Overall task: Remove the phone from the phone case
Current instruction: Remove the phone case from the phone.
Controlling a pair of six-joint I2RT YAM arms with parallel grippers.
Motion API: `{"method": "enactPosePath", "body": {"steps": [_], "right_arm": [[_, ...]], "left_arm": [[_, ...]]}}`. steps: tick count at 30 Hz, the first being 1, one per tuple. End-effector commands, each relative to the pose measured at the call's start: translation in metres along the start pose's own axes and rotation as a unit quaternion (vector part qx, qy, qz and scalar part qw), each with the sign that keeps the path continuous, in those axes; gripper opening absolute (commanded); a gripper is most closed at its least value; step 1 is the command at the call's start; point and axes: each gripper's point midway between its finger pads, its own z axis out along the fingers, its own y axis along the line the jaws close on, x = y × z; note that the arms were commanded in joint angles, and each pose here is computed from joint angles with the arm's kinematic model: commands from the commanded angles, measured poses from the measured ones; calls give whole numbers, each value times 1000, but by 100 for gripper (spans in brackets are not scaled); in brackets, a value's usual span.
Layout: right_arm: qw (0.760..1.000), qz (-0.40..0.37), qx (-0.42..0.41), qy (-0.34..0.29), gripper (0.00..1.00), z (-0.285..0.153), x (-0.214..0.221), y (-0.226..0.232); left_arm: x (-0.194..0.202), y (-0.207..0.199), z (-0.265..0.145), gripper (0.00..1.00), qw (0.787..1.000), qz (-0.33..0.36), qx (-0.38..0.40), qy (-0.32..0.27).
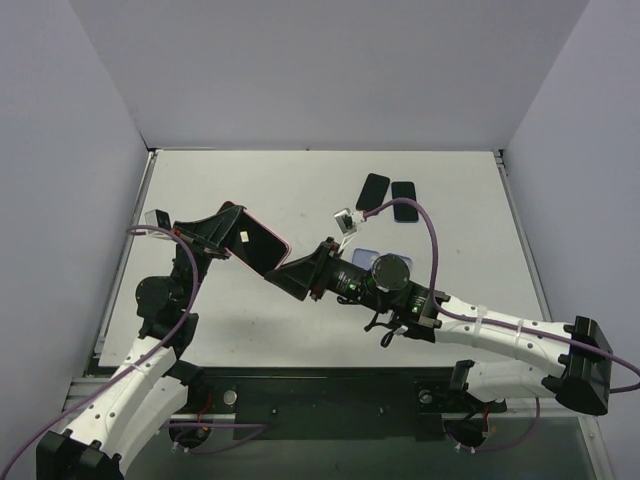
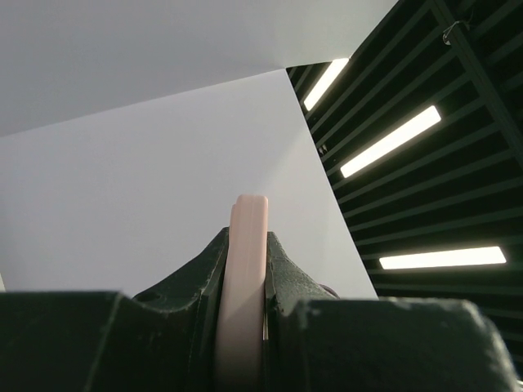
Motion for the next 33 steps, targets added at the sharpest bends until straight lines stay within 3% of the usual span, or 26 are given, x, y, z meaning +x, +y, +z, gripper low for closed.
{"method": "enactPosePath", "body": {"steps": [1, 11, 14, 16, 19, 24, 28, 33], "right_arm": [[999, -9, -41, -4, 44, 10, -11, 28], [999, -26, -42, 20, 27, 18, -1, 26], [997, -45, -42, 45, 15, 19, 11, 20], [993, -72, -51, 73, 0, 15, 24, 17], [982, -145, -54, 111, 0, 6, 43, 4], [930, -310, -27, 194, 0, -14, 63, -43], [924, -325, -27, 198, 0, -15, 52, -60], [916, -350, -29, 196, 0, -3, 34, -60]], "left_arm": [[2, -29, 0, 0, 999, 0, 49, 0], [3, -34, 0, 0, 999, -10, 52, 2], [5, -36, 0, 0, 998, -36, 47, 8], [9, -41, 0, 0, 996, -70, 43, 20], [21, -53, -1, 0, 988, -136, 36, 60], [36, -84, -6, 0, 972, -200, 52, 112], [48, -116, -15, 0, 967, -200, 73, 140], [55, -113, -22, 0, 963, -207, 58, 160]]}}
